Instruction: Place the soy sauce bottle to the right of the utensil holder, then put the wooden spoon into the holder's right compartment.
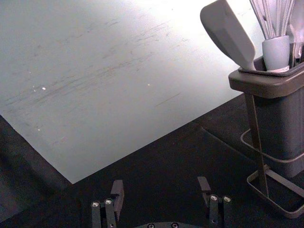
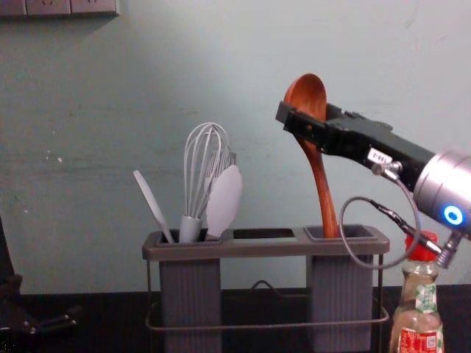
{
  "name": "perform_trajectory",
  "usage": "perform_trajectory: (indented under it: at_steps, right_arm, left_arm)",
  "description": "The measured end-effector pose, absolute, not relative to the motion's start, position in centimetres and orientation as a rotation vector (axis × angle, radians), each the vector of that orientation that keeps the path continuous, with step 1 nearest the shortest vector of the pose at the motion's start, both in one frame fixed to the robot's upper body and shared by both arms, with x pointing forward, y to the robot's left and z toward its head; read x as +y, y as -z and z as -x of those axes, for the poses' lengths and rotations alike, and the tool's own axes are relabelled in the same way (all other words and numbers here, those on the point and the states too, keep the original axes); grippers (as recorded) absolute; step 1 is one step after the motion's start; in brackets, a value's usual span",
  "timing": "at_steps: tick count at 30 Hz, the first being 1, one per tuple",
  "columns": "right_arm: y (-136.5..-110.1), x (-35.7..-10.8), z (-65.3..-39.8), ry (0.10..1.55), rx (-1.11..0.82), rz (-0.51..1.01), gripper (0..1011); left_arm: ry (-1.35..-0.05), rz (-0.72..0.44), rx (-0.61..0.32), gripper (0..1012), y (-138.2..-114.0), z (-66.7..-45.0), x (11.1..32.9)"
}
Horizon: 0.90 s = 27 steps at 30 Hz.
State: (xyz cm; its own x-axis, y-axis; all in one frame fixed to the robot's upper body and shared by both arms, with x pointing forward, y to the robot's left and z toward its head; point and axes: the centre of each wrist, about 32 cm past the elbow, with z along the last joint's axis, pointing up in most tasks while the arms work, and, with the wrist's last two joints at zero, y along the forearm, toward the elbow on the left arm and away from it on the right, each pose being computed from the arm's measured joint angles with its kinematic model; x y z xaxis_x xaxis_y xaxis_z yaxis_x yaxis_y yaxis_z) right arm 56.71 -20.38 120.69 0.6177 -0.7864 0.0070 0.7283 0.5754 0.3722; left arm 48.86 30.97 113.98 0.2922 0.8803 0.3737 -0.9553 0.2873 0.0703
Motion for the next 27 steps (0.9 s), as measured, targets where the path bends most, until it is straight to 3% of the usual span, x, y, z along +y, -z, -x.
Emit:
perform_trajectory:
  at_steps: [27]
  right_arm:
    - [-117.2,-20.6,-55.8,0.907,-0.145,-0.339,835]
  left_arm:
    - [-1.248,-0.304,-0.285,1011,-114.0,-48.9,31.0]
